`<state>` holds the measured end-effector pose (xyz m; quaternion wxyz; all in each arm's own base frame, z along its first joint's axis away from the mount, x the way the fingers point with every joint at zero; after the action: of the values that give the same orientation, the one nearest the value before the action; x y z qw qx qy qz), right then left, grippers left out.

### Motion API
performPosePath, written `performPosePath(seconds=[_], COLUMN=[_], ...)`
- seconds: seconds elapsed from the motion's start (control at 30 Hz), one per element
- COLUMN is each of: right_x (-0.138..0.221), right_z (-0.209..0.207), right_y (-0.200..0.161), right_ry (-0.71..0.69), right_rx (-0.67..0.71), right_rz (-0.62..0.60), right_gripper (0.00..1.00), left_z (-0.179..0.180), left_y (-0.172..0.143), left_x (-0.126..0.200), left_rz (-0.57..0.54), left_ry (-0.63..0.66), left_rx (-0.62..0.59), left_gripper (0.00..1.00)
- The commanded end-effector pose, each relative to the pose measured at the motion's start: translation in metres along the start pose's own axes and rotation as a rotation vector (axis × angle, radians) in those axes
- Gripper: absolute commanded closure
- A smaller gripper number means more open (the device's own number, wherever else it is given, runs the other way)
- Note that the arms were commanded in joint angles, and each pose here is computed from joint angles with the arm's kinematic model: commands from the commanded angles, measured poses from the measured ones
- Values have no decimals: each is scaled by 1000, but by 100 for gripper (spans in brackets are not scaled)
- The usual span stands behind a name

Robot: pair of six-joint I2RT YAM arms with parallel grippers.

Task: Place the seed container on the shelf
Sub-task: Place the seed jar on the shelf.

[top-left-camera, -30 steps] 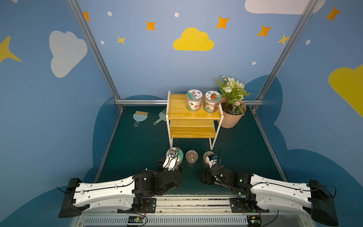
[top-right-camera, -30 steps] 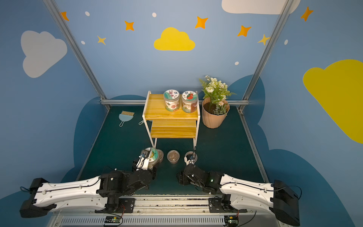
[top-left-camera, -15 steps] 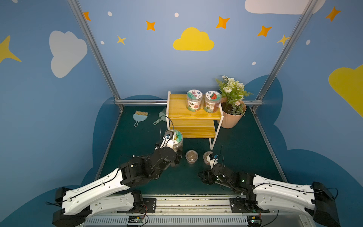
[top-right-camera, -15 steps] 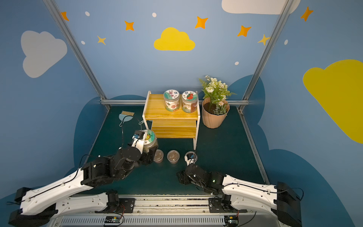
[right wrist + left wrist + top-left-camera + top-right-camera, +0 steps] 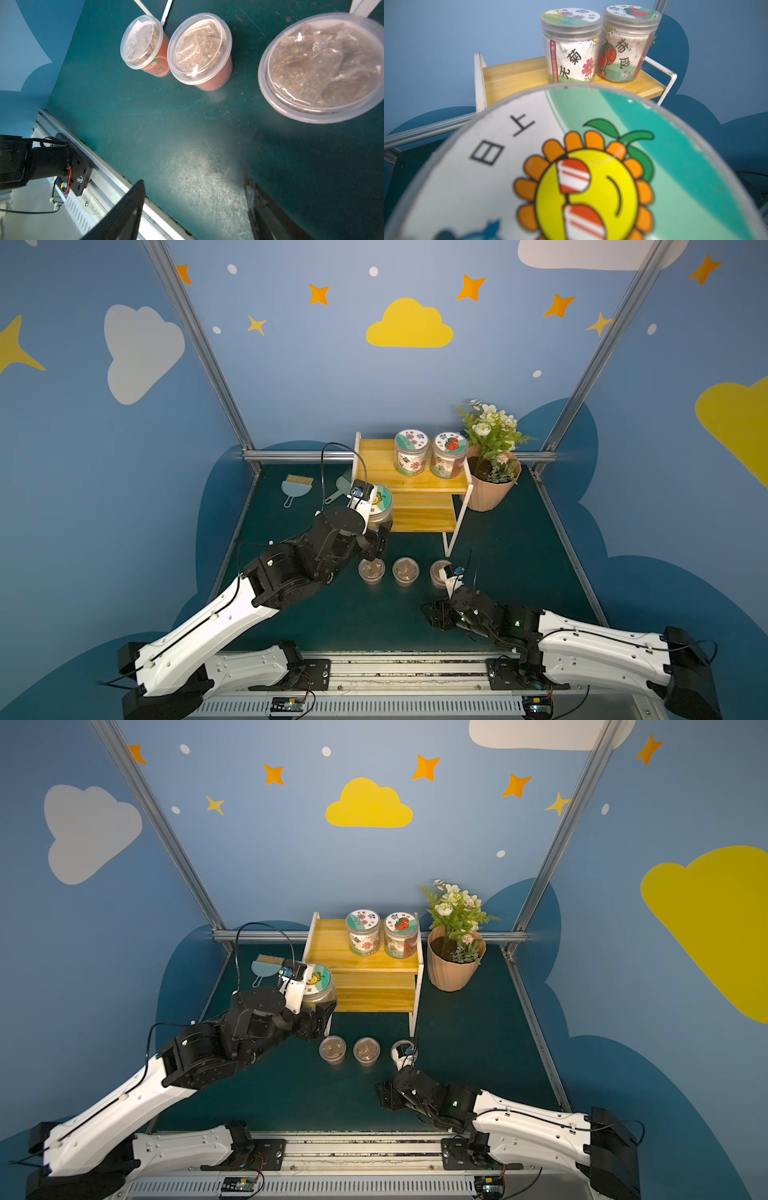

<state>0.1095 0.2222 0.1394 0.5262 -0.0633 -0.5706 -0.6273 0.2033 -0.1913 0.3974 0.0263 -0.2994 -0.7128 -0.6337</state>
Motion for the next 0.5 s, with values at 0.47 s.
performPosePath(seconds=[0.47], right_x=[5], right_z=[-1], right_y=[8], right_ry=[-17], right_rx=[10], right_rz=[-25], right_gripper=[23], left_z=[17], left_y=[55], left_x=[-32], left_rz=[10], left_ry=[-7], left_rx=[57], left_gripper=[28])
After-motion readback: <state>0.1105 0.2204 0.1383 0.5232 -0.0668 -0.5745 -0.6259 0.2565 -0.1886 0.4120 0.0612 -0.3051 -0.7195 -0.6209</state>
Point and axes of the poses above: each gripper's point midway between its finger pads, its own x axis back along the fingers, its own z axis along the line the jaws close on, y = z × x, the point moved 5 cm from there along x, back along the fingers, and after that the axes turned 10 degrees about x, right-handed, at the moved point
